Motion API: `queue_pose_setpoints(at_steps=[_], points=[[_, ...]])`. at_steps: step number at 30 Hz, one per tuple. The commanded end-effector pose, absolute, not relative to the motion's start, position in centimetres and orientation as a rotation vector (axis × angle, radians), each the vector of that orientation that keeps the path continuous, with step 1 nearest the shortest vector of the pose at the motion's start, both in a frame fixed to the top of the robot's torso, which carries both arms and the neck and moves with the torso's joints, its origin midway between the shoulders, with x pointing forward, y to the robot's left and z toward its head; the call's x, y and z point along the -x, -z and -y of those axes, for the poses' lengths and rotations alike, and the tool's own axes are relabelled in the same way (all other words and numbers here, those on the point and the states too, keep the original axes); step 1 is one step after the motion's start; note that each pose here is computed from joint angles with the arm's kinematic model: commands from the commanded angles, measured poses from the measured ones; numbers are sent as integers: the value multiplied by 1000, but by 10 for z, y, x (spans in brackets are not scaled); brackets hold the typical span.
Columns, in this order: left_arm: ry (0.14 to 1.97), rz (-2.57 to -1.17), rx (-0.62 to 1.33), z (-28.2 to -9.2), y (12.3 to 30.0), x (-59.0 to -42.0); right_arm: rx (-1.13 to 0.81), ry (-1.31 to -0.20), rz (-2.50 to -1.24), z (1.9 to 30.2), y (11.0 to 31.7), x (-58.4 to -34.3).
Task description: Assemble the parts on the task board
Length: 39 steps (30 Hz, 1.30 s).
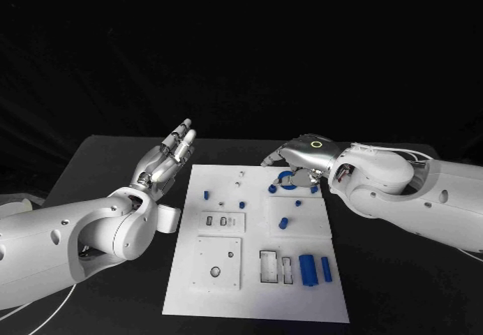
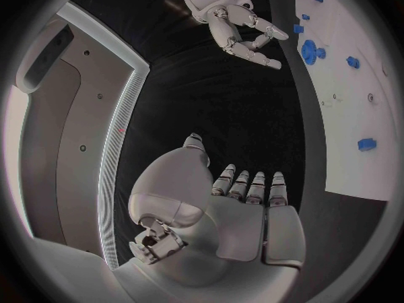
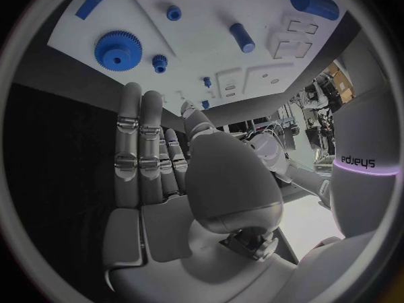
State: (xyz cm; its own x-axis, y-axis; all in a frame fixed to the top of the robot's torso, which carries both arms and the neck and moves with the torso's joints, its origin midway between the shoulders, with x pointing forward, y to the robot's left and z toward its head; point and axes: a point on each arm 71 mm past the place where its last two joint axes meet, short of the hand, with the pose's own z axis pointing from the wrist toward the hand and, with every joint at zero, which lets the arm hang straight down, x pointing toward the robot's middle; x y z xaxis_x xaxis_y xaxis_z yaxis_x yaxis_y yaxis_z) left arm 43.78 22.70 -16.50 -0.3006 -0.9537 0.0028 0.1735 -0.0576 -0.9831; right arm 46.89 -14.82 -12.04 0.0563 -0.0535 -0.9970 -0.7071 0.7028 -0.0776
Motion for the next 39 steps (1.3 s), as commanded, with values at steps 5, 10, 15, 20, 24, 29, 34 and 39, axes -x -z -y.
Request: queue_pose_setpoints(at_steps=[5,10,15,20,24,29,34,39], points=[[1572,-1272,904,-226,162,-436,746,-413,-1470,145,123,-470],[1574,-1275,905,-227,163,-436,756,-361,-1502,144,126,-473],[1577,-1280,906,-227,163,-437,757,-332,-1521,144,129,-476],[1583,-1282,905,-226,163,-438,757,-315,-1536,143,132,-481],[1588,-1283,903,-225,164,-439,755,-312,-1543,143,136,-483],[1590,-1285,902,-225,164,-440,753,-323,-1537,142,138,-486],[1590,-1287,902,-225,165,-441,746,-341,-1525,141,141,-488],[1589,-1289,903,-225,165,-441,735,-374,-1520,139,149,-488]])
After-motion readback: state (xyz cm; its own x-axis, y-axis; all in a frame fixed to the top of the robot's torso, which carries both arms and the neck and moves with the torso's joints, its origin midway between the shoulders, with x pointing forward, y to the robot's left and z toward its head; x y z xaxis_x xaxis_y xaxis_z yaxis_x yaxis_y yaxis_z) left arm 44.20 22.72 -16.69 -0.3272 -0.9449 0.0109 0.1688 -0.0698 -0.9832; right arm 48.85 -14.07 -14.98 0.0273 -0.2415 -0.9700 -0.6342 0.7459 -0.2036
